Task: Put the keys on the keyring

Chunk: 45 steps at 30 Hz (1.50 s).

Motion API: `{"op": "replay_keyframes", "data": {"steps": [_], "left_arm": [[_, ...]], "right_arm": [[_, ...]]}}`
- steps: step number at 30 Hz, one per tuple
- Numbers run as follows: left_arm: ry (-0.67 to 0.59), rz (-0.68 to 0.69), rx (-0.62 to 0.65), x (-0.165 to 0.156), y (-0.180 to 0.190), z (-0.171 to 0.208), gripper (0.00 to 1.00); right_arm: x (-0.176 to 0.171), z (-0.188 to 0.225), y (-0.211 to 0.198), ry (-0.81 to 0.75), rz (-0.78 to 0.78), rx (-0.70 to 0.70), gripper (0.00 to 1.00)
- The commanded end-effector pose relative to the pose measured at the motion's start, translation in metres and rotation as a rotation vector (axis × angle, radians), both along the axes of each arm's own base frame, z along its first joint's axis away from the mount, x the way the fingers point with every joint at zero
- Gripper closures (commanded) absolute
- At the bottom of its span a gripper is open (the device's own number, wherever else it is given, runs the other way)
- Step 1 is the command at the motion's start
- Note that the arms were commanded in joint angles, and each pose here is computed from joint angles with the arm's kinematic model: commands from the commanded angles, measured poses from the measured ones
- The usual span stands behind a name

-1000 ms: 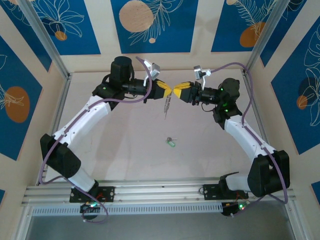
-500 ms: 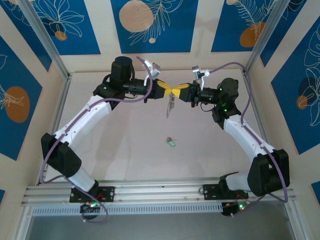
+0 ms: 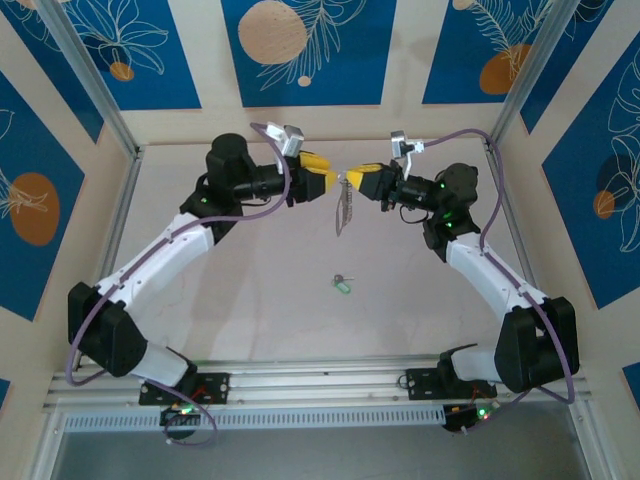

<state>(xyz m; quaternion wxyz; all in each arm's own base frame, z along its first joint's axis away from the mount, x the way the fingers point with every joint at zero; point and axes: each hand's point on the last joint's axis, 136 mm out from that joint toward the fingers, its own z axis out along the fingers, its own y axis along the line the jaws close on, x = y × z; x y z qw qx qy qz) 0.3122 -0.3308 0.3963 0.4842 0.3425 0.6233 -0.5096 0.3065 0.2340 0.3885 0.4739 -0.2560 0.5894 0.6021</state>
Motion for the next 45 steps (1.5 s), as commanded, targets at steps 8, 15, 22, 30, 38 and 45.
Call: {"op": "replay_keyframes", "data": {"steps": [8, 15, 22, 30, 38, 45], "left_arm": [[0.041, 0.002, -0.2, -0.001, 0.006, 0.017, 0.47], [0.061, -0.03, -0.263, 0.002, 0.003, 0.019, 0.48], [0.066, -0.052, -0.285, 0.005, -0.001, 0.02, 0.51], [0.065, -0.062, -0.285, 0.006, -0.003, 0.021, 0.55], [0.061, -0.076, -0.285, 0.006, -0.005, 0.022, 0.64], [0.058, -0.08, -0.288, 0.008, -0.006, 0.024, 0.7]], "right_arm": [[0.013, 0.025, -0.005, -0.012, -0.081, 0.171, 1.0], [0.017, 0.023, 0.002, 0.012, -0.068, 0.208, 1.0], [0.017, 0.023, 0.006, 0.016, -0.059, 0.212, 1.0], [0.018, 0.022, 0.007, 0.019, -0.055, 0.211, 1.0], [0.017, 0.018, 0.01, 0.028, -0.036, 0.202, 1.0], [0.017, 0.017, 0.012, 0.032, -0.03, 0.197, 1.0]]}}
